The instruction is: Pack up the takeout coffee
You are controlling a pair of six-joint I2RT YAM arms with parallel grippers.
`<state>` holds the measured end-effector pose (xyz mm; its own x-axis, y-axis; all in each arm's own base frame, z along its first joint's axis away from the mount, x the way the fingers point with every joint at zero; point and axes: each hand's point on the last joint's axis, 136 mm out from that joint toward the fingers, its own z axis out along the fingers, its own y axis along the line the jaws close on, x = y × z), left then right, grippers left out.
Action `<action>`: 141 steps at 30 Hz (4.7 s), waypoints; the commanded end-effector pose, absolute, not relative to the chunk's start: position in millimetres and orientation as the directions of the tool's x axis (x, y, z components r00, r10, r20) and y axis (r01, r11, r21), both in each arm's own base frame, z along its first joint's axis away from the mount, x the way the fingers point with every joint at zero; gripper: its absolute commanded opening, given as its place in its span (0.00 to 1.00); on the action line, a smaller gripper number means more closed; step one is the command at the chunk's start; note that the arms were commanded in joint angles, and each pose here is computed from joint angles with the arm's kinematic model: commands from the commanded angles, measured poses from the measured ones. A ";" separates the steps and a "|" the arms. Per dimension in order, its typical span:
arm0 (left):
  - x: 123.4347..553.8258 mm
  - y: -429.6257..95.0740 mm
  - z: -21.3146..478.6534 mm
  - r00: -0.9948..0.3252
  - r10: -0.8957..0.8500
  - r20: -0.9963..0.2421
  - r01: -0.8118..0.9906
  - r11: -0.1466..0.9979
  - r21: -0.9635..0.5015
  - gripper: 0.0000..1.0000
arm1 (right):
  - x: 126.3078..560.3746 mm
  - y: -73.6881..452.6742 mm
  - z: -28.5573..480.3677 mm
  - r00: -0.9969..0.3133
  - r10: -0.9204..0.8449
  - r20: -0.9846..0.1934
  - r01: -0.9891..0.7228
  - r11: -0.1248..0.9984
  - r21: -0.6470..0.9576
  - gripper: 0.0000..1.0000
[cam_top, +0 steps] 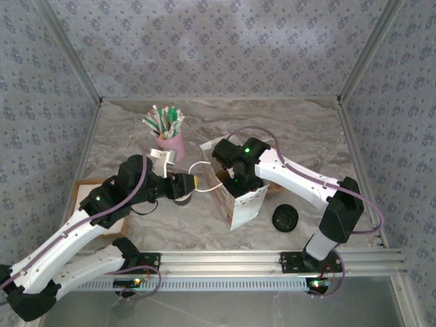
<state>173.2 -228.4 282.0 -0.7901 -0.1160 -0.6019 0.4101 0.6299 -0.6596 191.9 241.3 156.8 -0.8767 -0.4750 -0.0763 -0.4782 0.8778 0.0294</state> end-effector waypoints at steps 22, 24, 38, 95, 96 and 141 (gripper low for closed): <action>172.6 -227.5 283.1 -0.785 -0.123 -0.607 0.412 0.629 -0.659 0.44 | 187.3 245.0 143.9 -0.876 -0.481 -0.029 -0.482 0.875 0.049 0.67; 172.3 -227.8 283.1 -0.785 -0.123 -0.607 0.412 0.628 -0.661 0.44 | 187.1 245.4 142.6 -0.875 -0.483 -0.027 -0.484 0.874 0.051 0.67; 172.5 -227.8 284.8 -0.784 -0.127 -0.607 0.411 0.626 -0.662 0.44 | 185.7 244.7 134.6 -0.877 -0.481 -0.010 -0.481 0.875 0.060 0.67; 172.0 -229.1 281.9 -0.787 -0.120 -0.605 0.408 0.635 -0.656 0.44 | 187.4 245.5 113.7 -0.875 -0.485 0.010 -0.483 0.872 0.079 0.67; 171.9 -228.6 282.6 -0.787 -0.120 -0.605 0.408 0.635 -0.656 0.45 | 187.6 246.1 113.1 -0.874 -0.485 0.009 -0.483 0.872 0.079 0.67; 181.2 -206.2 343.4 -0.686 0.121 -0.717 0.519 0.773 -0.365 0.87 | 186.2 251.6 93.6 -0.870 -0.492 0.033 -0.488 0.868 0.096 0.67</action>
